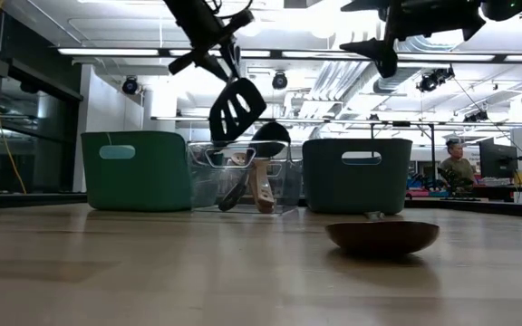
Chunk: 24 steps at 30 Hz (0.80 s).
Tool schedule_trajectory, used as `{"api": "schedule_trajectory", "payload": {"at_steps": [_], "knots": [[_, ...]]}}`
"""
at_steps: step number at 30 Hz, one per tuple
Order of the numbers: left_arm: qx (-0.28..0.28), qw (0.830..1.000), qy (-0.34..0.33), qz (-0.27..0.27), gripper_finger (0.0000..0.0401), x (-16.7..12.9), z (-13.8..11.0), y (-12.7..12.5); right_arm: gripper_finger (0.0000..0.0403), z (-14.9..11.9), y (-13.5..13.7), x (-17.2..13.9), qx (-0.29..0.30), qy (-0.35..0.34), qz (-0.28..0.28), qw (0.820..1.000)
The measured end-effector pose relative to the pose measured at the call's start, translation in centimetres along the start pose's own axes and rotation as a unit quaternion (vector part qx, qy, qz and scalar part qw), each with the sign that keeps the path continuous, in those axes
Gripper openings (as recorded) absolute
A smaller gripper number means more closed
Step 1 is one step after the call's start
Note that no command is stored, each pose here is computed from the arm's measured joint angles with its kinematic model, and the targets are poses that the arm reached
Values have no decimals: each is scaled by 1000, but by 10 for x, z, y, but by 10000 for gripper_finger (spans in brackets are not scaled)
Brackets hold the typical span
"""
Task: Pick & Place Kitchen Items
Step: Put the black slotted spatula into the transparent bin
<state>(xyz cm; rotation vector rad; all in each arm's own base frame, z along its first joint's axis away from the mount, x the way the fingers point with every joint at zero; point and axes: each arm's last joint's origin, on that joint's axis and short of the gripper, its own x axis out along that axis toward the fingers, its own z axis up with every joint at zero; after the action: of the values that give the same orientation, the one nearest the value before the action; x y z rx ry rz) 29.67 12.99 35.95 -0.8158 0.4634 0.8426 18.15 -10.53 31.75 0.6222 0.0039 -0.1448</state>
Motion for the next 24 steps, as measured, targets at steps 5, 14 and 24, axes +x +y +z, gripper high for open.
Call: {"api": "schedule_trajectory", "payload": {"at_steps": [5, 14, 24], "knots": [[0, 1000, -3, 17, 68, 10, -2, 0, 306, 0, -1, 0, -5, -9, -14, 1000], [21, 998, 21, 56, 68, 34, -11, 2, 306, -2, -2, 0, -7, 1, -21, 1000], [13, 997, 40, 71, 68, 47, -16, 3, 306, -3, -3, 0, -10, 9, -26, 1000]]}}
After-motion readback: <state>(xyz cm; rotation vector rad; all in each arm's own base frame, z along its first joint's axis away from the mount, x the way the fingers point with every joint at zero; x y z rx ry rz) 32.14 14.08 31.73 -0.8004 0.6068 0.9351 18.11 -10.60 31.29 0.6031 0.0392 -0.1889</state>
